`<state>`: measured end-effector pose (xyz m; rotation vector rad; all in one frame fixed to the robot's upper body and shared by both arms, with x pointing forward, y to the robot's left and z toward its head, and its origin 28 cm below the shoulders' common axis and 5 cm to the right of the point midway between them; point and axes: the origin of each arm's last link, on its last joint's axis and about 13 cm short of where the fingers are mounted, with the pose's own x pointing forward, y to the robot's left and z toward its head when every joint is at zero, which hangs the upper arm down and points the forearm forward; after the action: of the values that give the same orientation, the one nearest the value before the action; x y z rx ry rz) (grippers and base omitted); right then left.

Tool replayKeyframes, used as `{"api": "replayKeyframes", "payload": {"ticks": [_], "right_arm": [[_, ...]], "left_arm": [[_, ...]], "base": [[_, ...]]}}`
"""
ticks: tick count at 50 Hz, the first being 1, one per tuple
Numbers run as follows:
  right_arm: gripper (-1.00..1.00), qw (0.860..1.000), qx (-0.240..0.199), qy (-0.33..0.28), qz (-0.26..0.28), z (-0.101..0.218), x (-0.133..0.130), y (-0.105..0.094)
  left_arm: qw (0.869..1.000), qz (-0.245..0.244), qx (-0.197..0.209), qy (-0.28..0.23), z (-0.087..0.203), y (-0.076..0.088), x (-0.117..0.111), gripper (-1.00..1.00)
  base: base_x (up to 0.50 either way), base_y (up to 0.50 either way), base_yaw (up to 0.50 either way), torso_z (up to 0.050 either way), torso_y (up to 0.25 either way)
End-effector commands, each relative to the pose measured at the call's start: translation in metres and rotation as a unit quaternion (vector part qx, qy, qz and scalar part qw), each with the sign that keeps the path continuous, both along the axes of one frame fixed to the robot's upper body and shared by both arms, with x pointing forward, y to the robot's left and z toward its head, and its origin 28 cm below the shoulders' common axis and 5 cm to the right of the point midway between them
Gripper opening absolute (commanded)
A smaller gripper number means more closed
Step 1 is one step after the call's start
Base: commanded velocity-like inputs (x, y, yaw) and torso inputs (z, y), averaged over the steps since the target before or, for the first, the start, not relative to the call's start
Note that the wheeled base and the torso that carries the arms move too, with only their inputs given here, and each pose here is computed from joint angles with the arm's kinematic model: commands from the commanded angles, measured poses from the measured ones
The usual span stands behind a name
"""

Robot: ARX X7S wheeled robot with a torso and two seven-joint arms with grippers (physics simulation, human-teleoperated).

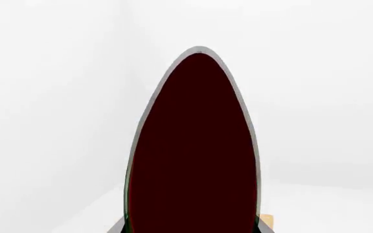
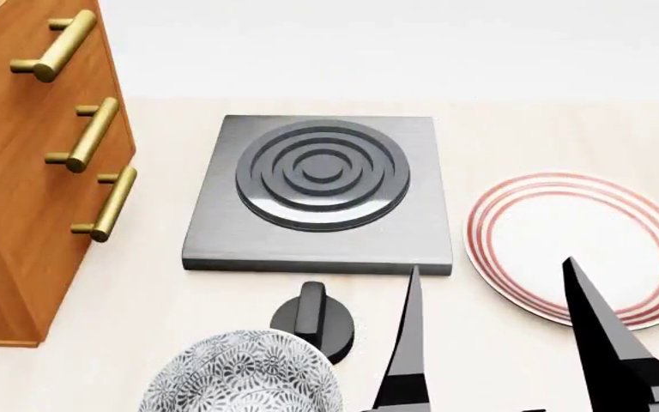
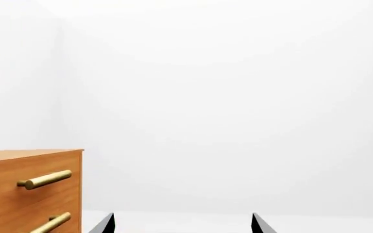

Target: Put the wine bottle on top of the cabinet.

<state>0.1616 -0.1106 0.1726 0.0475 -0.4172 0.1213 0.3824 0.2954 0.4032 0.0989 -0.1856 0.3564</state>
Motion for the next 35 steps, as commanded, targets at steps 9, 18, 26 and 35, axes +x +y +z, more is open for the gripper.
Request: {"api": "replayKeyframes", "payload": {"ticks": [9,18,26,35], "right_arm": [[1.00,1.000,-0.001,0.000,-0.002,0.001,-0.001,-0.001],[1.00,1.000,-0.002,0.000,-0.003,0.000,0.000,-0.001],[1.00,1.000,-0.002,0.001,-0.002,-0.001,0.000,0.000],[1.00,1.000,-0.003,0.005,0.000,-0.003,0.001,0.001]], "left_arm": [[0.997,0.006,-0.066,0.048,-0.027,0.012,-0.004,-1.00],[0.993,0.003,-0.082,0.084,-0.043,0.012,-0.005,-1.00],[0.991,0.005,-0.090,0.099,-0.062,0.013,-0.004,-1.00],[0.990,0.000,-0.083,0.113,-0.083,0.011,0.001,-1.00]], "base": [[0.00,0.00,0.00,0.000,0.000],[0.00,0.00,0.00,0.000,0.001],[0.00,0.00,0.00,0.000,0.001],[0.00,0.00,0.00,0.001,0.001]]}}
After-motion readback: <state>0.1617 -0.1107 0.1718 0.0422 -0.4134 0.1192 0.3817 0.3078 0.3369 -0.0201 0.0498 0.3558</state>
